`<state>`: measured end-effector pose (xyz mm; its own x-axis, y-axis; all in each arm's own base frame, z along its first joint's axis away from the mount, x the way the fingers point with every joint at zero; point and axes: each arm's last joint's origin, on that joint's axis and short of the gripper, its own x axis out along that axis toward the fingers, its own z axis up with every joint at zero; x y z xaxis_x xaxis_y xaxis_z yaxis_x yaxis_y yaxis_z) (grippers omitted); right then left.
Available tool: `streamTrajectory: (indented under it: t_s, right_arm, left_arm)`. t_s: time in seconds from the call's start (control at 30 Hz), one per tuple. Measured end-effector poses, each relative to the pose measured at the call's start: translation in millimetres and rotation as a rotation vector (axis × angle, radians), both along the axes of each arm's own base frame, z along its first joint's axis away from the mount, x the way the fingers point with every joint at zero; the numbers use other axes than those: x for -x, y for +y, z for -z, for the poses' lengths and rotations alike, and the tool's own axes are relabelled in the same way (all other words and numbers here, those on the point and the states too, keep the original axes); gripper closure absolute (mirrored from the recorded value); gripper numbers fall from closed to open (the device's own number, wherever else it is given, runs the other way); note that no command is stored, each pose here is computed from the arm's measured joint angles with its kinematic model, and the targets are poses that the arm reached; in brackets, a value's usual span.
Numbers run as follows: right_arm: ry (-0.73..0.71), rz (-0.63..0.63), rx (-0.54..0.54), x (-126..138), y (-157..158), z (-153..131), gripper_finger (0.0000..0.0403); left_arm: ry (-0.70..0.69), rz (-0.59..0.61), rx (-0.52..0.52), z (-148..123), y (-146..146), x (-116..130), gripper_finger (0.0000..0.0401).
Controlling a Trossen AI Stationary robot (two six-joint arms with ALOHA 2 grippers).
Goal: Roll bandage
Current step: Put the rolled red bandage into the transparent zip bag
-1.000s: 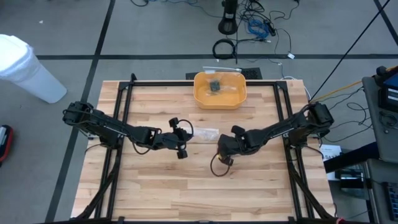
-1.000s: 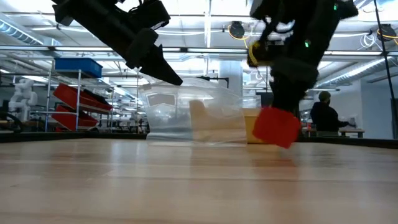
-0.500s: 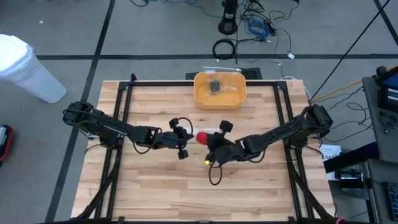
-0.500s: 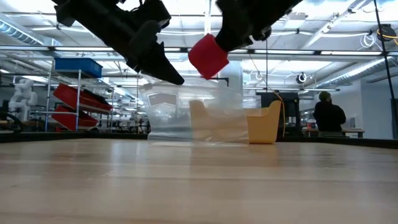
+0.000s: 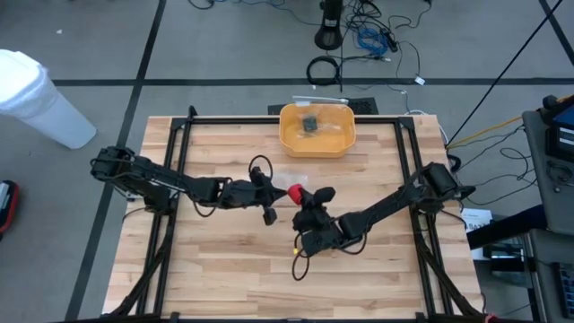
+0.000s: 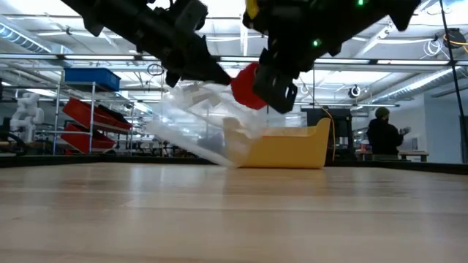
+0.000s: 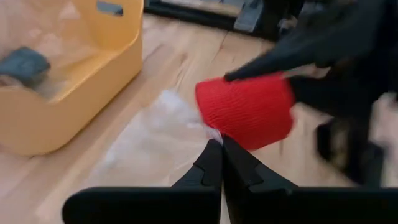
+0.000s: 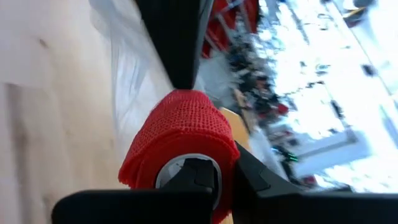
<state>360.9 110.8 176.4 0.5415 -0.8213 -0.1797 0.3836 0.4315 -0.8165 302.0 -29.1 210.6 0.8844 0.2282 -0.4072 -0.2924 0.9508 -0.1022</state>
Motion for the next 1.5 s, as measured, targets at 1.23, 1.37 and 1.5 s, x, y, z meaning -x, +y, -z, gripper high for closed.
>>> streamTrajectory:
  t_s: [1.23,1.37,1.5]
  right_arm:
    - [-0.204,-0.150,-0.327,-4,8,-10,0.0354]
    - [-0.189,-0.208,-0.431,-3,11,-9,0.0326]
    - [-0.146,-0.198,-0.420,1,12,-5,0.0283]
  left_arm:
    - [-0.173,0.231,0.154,-16,-20,-5,0.0401]
    - [-0.145,0.235,0.139,-14,-20,-4,0.0401]
    - [-0.113,0.242,0.129,-11,-19,-3,0.0401]
